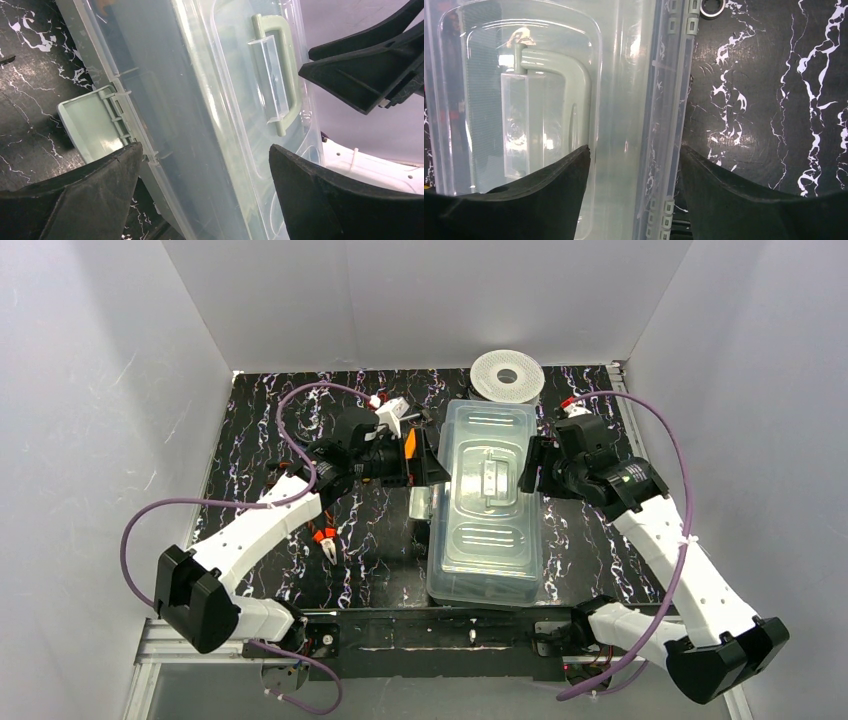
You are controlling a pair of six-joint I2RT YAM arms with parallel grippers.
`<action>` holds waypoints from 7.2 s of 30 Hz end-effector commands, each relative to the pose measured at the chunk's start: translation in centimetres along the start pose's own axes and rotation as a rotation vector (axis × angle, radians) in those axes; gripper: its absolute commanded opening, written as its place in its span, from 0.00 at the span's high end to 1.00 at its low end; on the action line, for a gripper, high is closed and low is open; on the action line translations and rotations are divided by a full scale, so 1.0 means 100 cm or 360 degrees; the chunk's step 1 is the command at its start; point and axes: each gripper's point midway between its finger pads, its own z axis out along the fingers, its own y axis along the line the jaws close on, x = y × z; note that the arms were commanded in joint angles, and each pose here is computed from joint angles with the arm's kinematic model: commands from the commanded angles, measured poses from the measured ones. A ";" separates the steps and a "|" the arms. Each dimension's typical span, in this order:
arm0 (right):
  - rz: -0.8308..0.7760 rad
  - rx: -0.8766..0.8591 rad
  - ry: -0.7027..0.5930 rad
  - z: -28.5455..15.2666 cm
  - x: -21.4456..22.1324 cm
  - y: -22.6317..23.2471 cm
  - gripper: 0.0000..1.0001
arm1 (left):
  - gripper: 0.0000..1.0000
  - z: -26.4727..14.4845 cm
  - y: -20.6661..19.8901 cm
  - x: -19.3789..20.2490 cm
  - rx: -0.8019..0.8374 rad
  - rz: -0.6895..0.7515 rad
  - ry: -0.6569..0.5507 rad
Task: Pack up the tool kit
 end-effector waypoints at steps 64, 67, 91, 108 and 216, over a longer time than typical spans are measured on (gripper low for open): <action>0.0500 -0.0818 0.0118 0.035 0.010 0.027 0.23 | 0.02 -0.020 0.038 -0.018 -0.0024 0.0049 -0.0256; 0.0441 -0.0734 0.0034 0.025 -0.001 0.020 0.17 | 0.02 -0.017 0.014 -0.018 0.0169 0.0118 -0.0208; 0.0498 -0.0231 -0.0387 -0.022 -0.037 -0.029 0.17 | 0.08 0.045 -0.080 -0.042 -0.0031 0.0006 0.0128; 0.0543 -0.0106 -0.0498 -0.027 -0.035 -0.047 0.18 | 0.06 0.063 -0.075 -0.045 -0.0604 -0.0275 -0.0090; 0.0520 -0.0708 -0.0357 -0.029 -0.078 0.014 0.99 | 0.15 -0.023 0.052 0.077 -0.0569 -0.0155 0.0203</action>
